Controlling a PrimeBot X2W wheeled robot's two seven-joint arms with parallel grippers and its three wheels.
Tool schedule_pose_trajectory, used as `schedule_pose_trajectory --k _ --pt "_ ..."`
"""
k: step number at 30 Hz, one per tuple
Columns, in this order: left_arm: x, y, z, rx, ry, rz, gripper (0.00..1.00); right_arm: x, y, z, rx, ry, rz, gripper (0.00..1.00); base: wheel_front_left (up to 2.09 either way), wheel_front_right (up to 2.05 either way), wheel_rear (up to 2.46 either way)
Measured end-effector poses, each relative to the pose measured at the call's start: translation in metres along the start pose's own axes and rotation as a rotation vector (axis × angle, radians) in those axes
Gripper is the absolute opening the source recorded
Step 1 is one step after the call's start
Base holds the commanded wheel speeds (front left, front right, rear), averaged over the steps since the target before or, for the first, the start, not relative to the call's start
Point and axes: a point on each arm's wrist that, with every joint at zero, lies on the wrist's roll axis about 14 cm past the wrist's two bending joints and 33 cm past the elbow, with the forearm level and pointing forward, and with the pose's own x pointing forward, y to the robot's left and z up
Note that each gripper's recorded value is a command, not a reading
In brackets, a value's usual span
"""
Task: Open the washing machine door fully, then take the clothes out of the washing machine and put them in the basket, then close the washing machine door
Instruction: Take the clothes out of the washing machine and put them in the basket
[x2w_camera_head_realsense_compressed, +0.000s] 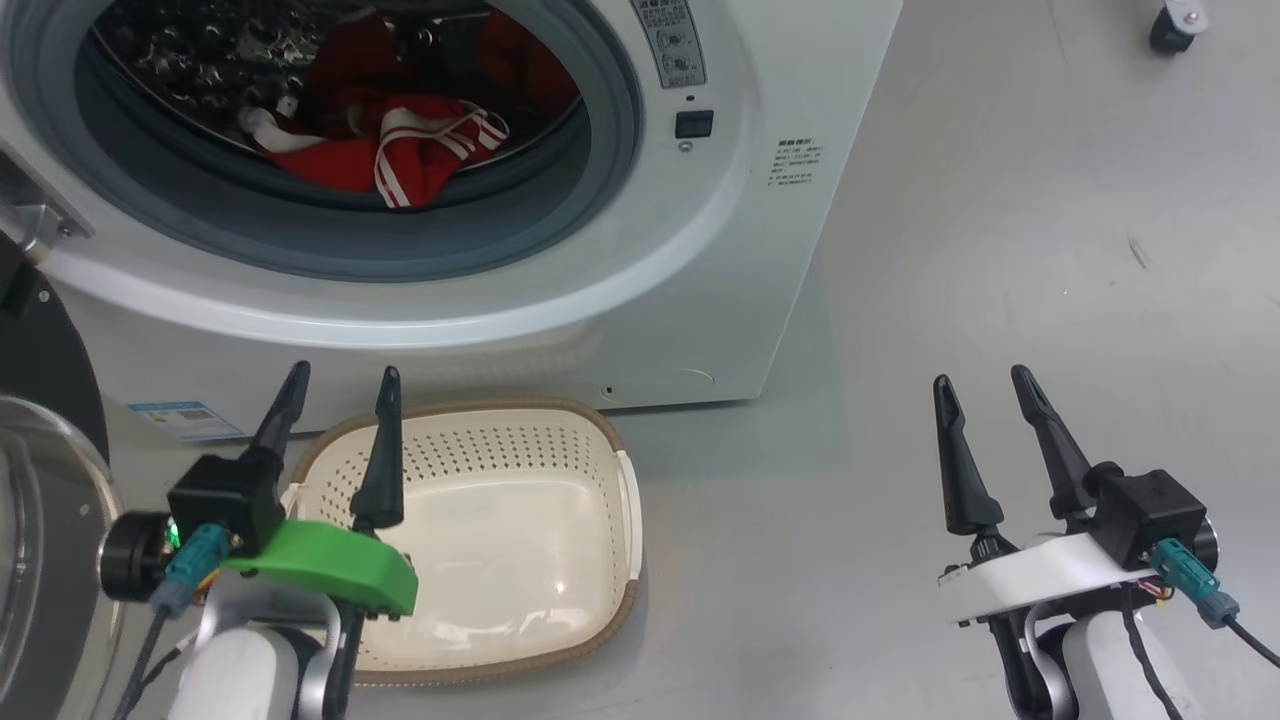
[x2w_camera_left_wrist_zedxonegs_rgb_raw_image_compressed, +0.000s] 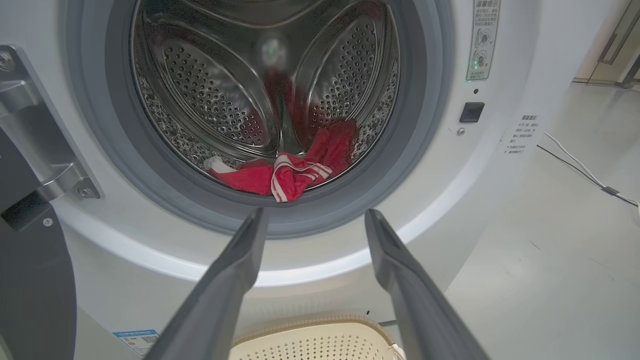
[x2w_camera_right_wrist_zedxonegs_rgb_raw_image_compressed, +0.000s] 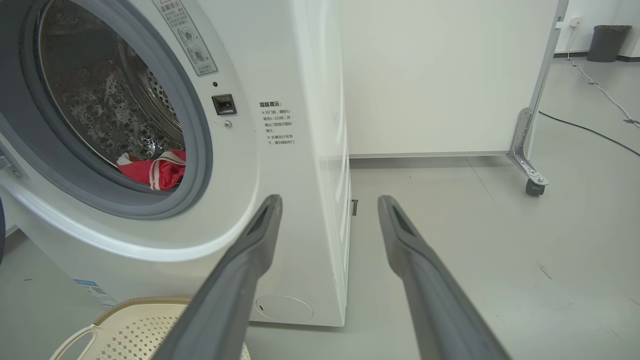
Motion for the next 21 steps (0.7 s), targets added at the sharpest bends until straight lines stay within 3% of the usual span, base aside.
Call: schedule_pose_trajectory --k 21 --pt "0.141 0.001 -0.015 -0.053 0.045 -0.041 1.00 0.055 -0.011 -0.035 0.017 0.057 0.005 1.00 0.00 0.00 0.00"
